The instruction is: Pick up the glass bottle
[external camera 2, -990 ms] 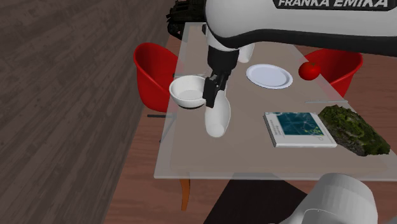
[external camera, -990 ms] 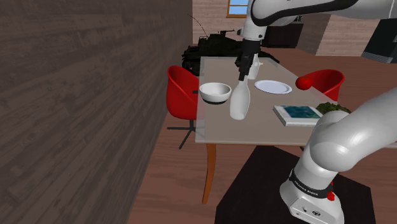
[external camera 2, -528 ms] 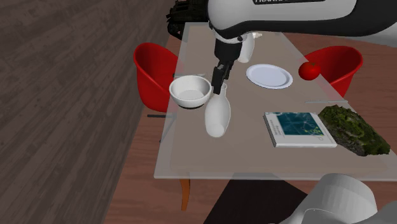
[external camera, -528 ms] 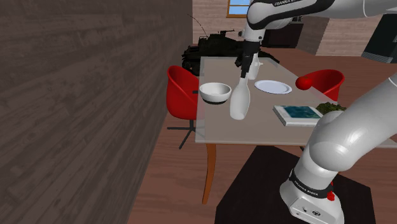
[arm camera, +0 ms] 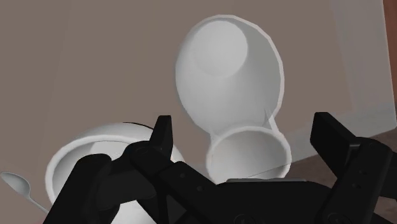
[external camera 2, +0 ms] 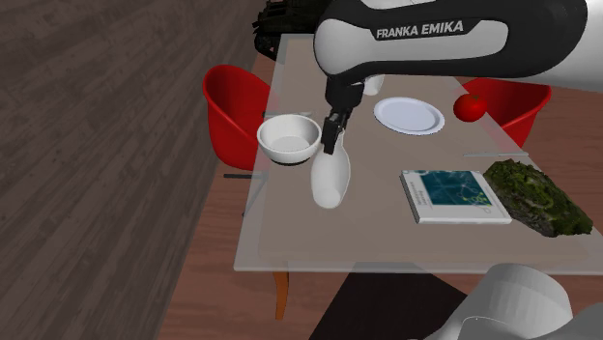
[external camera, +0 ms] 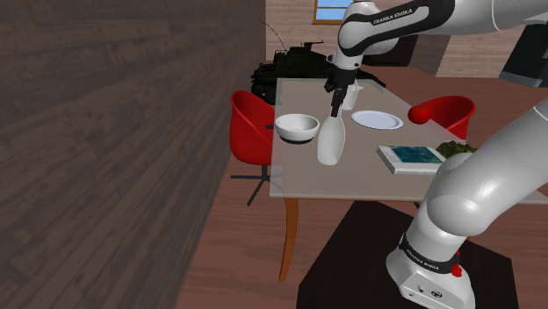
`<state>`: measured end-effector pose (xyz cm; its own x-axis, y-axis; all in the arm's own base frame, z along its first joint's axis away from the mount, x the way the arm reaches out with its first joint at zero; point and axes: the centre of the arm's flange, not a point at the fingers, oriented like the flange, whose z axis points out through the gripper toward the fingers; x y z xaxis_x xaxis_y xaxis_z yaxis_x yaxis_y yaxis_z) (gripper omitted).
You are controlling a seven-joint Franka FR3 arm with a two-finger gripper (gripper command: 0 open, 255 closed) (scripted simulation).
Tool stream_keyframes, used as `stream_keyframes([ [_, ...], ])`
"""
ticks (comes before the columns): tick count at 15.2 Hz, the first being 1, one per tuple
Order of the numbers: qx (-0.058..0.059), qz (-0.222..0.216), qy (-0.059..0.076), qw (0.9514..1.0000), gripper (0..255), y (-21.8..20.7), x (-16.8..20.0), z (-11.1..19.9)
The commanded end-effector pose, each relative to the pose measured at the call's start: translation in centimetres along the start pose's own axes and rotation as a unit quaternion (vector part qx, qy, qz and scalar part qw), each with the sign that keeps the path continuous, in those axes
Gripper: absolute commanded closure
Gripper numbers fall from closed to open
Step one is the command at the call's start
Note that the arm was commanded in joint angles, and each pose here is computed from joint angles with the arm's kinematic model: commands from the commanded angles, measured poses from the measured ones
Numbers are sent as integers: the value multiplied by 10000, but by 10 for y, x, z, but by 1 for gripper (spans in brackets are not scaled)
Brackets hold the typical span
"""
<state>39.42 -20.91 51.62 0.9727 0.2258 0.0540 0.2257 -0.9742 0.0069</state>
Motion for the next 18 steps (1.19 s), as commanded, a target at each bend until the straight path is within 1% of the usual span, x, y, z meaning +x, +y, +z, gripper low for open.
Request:
stream_keyframes([
  [1,-1,0,2,10000,255,0,0,2],
  [10,-1,0,2,10000,255,1,0,3],
  [18,-1,0,2,10000,255,1,2,-40],
])
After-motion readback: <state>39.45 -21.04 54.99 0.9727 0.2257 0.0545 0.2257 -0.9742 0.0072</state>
